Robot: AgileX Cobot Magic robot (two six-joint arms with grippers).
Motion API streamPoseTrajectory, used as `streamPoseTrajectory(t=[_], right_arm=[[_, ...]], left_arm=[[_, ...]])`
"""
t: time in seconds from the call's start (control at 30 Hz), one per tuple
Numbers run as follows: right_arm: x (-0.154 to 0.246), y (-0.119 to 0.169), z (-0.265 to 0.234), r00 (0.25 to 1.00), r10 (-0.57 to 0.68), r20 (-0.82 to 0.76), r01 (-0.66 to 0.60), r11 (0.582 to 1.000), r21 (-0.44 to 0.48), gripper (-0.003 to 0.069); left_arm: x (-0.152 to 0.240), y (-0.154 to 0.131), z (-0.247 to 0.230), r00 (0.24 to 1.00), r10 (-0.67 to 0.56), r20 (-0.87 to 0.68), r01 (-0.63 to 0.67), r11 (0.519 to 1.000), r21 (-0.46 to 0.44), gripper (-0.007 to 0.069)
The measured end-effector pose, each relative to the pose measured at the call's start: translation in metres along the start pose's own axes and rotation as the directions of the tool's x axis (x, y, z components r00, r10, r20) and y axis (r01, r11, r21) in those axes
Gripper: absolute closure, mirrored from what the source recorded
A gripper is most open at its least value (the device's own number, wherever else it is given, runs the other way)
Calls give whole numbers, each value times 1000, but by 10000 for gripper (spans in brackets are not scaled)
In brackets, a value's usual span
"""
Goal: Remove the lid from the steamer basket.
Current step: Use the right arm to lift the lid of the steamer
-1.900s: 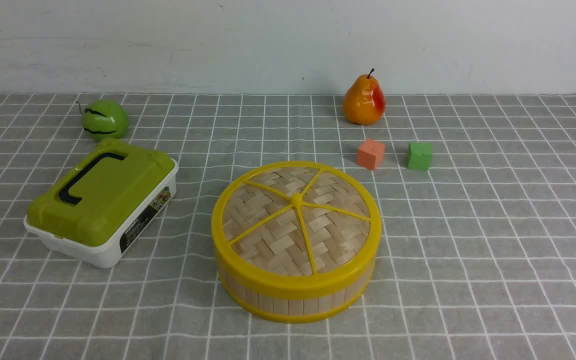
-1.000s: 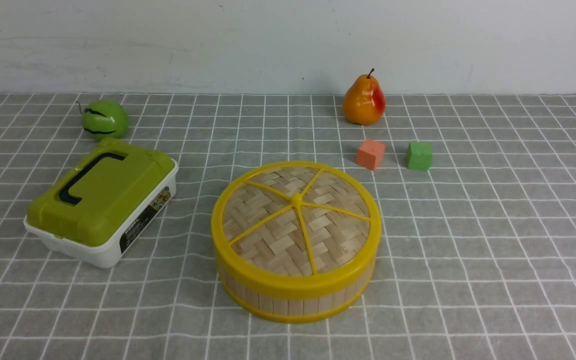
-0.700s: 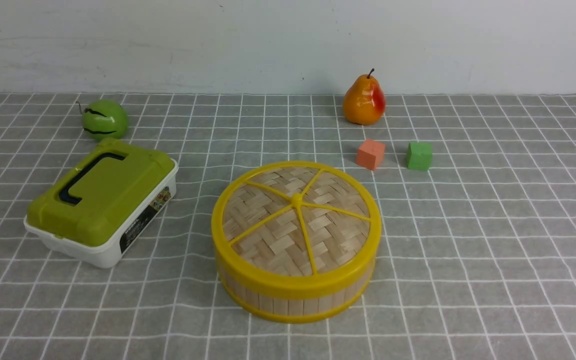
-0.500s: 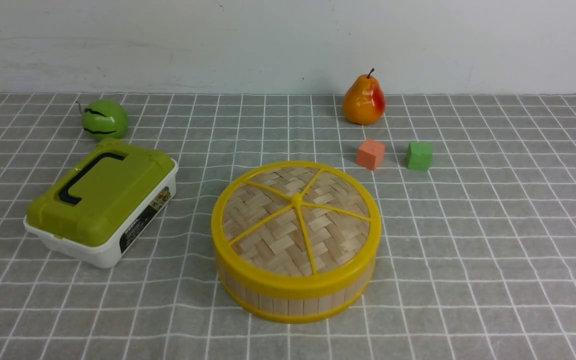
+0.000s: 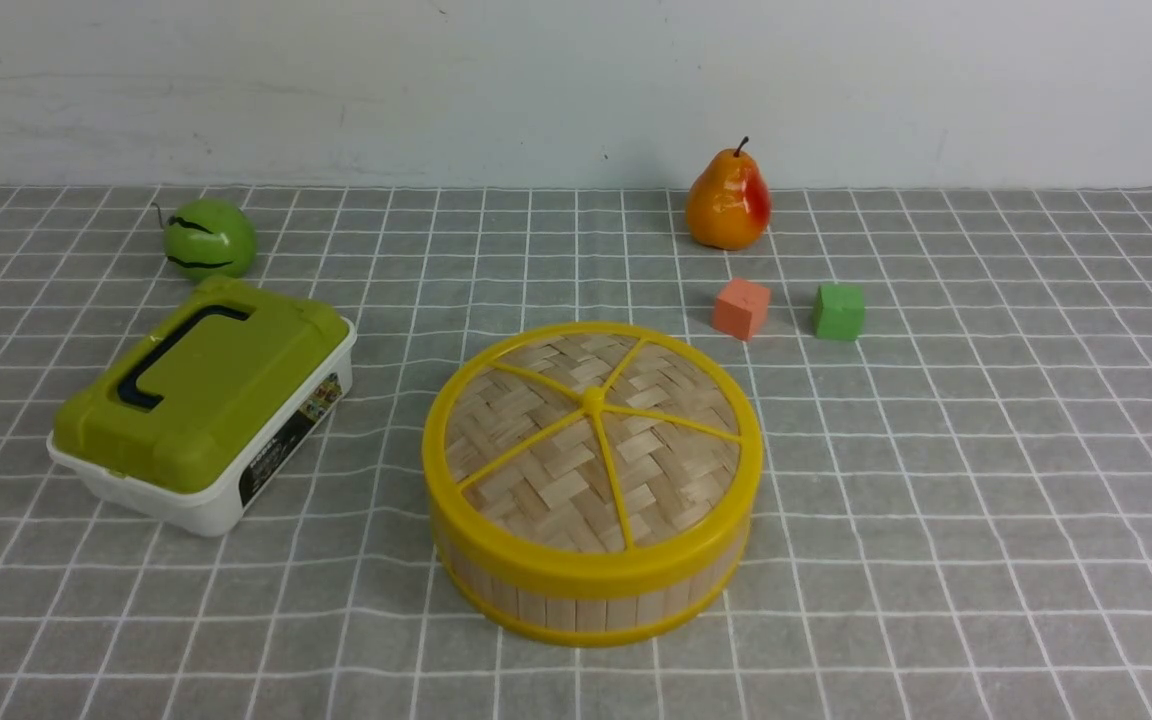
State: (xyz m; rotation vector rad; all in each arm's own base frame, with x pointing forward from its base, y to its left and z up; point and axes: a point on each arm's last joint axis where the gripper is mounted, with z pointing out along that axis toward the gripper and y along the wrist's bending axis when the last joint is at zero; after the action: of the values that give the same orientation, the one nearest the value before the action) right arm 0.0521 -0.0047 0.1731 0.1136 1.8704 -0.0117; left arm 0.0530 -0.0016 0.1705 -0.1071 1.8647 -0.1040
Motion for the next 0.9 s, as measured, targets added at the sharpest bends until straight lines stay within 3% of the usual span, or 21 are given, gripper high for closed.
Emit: streamPoseTrajectory(t=[0.3, 0.43, 0.5, 0.53, 0.57, 0.6, 0.67, 0.73, 0.77, 0.9], right_arm=[[0, 0, 0, 1000, 12, -1, -12, 1000, -5, 418], [0, 5, 0, 990, 143, -2, -142, 988, -52, 418], [-1, 11, 0, 919, 392, -29, -393, 912, -117, 418], [-2, 14, -1, 854, 517, -55, -519, 842, -147, 418], [-1, 14, 0, 854, 517, -56, -519, 842, -146, 418], [-3, 19, -1, 708, 697, -114, -704, 686, -182, 418], [-5, 22, -2, 578, 801, -158, -813, 546, -205, 418], [-7, 23, -3, 530, 832, -164, -842, 494, -218, 418], [-8, 23, -3, 527, 835, -160, -843, 489, -223, 418], [-10, 22, -3, 570, 812, -127, -812, 533, -239, 418]], left_arm=[[0, 0, 0, 1000, 0, 0, 0, 1000, 0, 386], [0, 0, 0, 1000, 0, 0, 0, 1000, 0, 386], [0, 0, 0, 1000, 0, 0, 0, 1000, 0, 386], [0, 0, 0, 1000, 0, 0, 0, 1000, 0, 386], [0, 0, 0, 1000, 0, 0, 0, 1000, 0, 386], [0, 0, 0, 1000, 0, 0, 0, 1000, 0, 386], [0, 0, 0, 1000, 0, 0, 0, 1000, 0, 386], [0, 0, 0, 1000, 0, 0, 0, 1000, 0, 386], [0, 0, 0, 1000, 0, 0, 0, 1000, 0, 386], [0, 0, 0, 1000, 0, 0, 0, 1000, 0, 386]])
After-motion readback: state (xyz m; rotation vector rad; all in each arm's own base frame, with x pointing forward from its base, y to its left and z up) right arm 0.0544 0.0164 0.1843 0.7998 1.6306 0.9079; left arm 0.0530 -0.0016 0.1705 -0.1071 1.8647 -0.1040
